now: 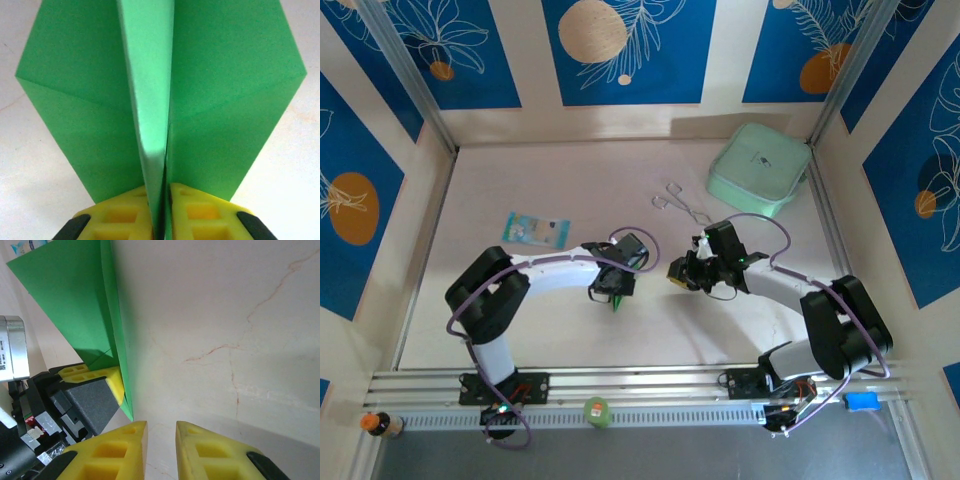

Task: Fold a paper plane with a square sheet of paper (pick it up from the middle)
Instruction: Move the paper plane to the center of the table.

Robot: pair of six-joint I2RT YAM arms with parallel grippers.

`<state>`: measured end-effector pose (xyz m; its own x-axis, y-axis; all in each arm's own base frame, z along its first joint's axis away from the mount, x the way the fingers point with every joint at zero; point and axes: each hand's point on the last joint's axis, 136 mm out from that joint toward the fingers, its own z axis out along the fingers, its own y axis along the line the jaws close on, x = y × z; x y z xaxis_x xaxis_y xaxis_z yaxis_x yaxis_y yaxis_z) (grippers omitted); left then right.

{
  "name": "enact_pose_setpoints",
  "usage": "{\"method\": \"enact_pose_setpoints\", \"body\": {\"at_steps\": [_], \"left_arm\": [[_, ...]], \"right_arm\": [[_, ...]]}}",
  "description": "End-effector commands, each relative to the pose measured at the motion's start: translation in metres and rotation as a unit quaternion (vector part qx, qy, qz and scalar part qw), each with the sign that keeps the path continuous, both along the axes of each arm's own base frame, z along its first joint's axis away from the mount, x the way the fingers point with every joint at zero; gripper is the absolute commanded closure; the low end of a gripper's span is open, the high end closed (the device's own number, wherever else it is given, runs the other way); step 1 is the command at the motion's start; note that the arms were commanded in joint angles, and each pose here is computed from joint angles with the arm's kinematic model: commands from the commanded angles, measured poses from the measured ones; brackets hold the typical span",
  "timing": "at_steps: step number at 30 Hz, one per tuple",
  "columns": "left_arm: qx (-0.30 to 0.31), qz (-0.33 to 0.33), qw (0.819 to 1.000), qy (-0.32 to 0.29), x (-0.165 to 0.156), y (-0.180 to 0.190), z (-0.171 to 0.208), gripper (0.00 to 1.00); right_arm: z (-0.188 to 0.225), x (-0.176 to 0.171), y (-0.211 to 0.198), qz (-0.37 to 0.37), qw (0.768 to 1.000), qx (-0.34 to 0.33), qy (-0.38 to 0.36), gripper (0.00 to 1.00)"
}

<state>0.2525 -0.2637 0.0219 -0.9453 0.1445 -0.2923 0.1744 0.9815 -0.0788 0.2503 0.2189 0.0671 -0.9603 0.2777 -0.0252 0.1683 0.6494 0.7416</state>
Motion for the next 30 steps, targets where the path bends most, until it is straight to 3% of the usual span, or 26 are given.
{"method": "enact_pose_setpoints", "body": {"at_steps": [1, 14, 25, 30], "left_arm": [[0.004, 0.006, 1.0, 0.013, 0.0, -0.002, -0.003, 0.83], [0.032, 0.032, 0.998, 0.038, -0.01, 0.012, -0.023, 0.72], [0.007, 0.089, 0.994, 0.069, -0.025, 0.002, -0.04, 0.61], [0.031, 0.083, 0.994, 0.06, -0.026, -0.003, -0.036, 0.57]], "right_arm": [[-0.005, -0.005, -0.003, 0.003, 1.0, -0.003, 0.009, 0.78], [-0.004, -0.006, -0.003, 0.004, 1.0, -0.002, 0.007, 0.78], [0.0, -0.012, -0.006, 0.002, 1.0, 0.002, 0.001, 0.77], [0.0, -0.016, -0.009, 0.001, 1.0, 0.004, 0.0, 0.77]]}}
